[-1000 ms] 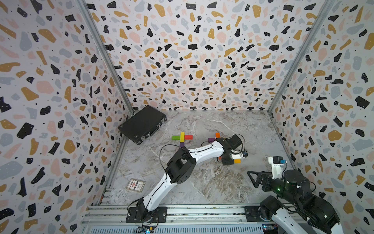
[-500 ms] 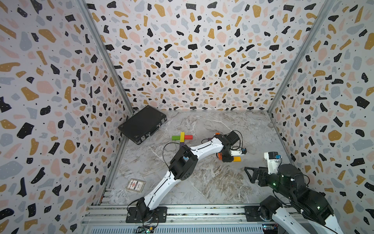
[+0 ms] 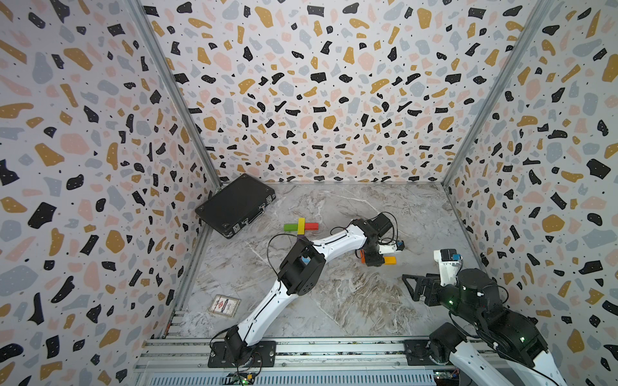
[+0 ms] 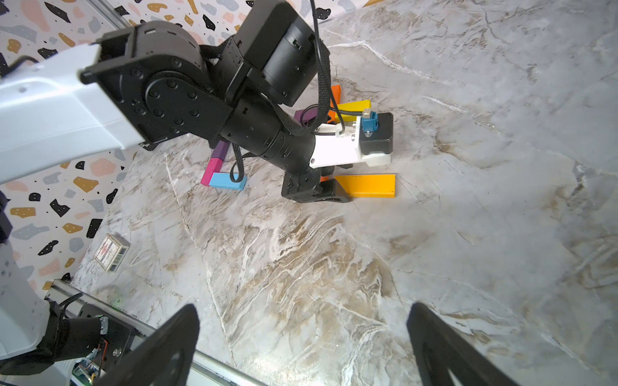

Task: Assemble the letter t with building blocks
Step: Place the building block at the center of the board, then assemble the building block at the center of the board.

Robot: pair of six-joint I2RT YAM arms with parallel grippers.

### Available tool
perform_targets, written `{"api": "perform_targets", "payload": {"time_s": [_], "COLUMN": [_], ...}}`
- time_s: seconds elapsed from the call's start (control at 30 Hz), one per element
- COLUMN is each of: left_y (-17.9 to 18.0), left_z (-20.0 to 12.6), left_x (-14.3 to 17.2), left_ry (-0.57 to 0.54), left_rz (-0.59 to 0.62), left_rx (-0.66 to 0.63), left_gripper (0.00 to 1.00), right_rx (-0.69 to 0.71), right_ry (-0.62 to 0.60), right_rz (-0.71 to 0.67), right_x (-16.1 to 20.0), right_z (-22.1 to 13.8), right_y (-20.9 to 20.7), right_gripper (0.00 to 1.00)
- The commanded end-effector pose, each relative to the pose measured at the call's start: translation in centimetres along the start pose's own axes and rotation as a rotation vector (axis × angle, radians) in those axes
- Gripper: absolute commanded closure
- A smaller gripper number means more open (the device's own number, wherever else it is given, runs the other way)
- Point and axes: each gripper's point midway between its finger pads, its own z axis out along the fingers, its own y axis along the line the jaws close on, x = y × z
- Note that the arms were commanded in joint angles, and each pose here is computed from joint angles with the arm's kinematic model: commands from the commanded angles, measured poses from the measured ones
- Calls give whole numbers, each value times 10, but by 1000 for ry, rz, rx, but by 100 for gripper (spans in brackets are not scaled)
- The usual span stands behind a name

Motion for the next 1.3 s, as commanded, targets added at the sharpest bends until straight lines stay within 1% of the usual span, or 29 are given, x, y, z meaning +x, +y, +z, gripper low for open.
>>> {"api": "perform_targets", "payload": {"time_s": [0.0, 0.03, 0.13, 0.2, 0.23, 0.3, 0.37, 0.47, 0.53, 0.6, 0.63, 0.7, 0.73, 0.8, 0.87, 0.9, 0.97, 1.0, 1.07, 1.1, 1.17, 1.27], "left_y": [4, 5, 4, 3, 2, 0, -4, -3, -6, -15, -19, -32, -37, -46, -54, -55, -56, -55, -53, -52, -45, -40], "left_z": [-28, -36, -73, -105, -117, -147, -172, -196, -215, -240, -251, -263, -267, -271, -270, -266, -256, -250, -239, -235, -227, -216], "left_x": [-23, -29, -50, -60, -60, -54, -40, -2, 20, 36, 40, 52, 56, 65, 71, 75, 86, 94, 104, 107, 112, 117], "left_ry": [-85, -108, -181, -214, -218, -238, -268, -311, -382, -493, -538, -591, -597, -615, -633, -637, -628, -619, -611, -616, -650, -660], "left_rz": [25, 28, 38, 43, 39, 8, -54, -200, -314, -424, -453, -527, -560, -655, -729, -772, -849, -903, -991, -1023, -1060, -1110], "left_rx": [-32, -34, -52, -78, -90, -107, -87, -59, -10, 49, 58, 79, 92, 147, 204, 228, 265, 283, 338, 365, 382, 398], "left_gripper": [41, 41, 39, 37, 36, 32, 27, 20, 0, 0, 0, 1, 0, 0, 1, 1, 0, 0, 0, 0, 1, 1], "right_rx": [-15, -22, -20, 7, 29, 31, 44, 71, 49, 16, -6, -55, -46, -89, -96, -117, -170, -172, -113, -114, -172, -182], "right_ry": [12, 11, -25, -69, -91, -107, -73, -23, 0, 74, 124, 281, 348, 486, 554, 569, 549, 556, 641, 670, 688, 739], "right_rz": [-66, -86, -181, -239, -259, -342, -403, -450, -525, -646, -701, -811, -839, -918, -987, -1003, -1002, -1029, -1105, -1116, -1103, -1090], "right_x": [-7, -10, -28, -44, -51, -63, -72, -89, -97, -96, -90, -70, -63, -43, -35, -35, -41, -42, -33, -26, -10, 3], "right_z": [5, 6, 5, 3, 3, 8, 15, 26, 35, 47, 55, 74, 84, 104, 123, 130, 139, 144, 152, 155, 161, 170], "right_y": [8, 10, 17, 18, 16, 21, 27, 33, 42, 48, 50, 48, 42, 33, 19, 13, 7, -1, -27, -35, -38, -47], "right_gripper": [1, 0, 1, 1, 1, 1, 1, 3, 4, 5, 5, 5, 6, 13, 16, 18, 18, 18, 17, 17, 18, 20]}}
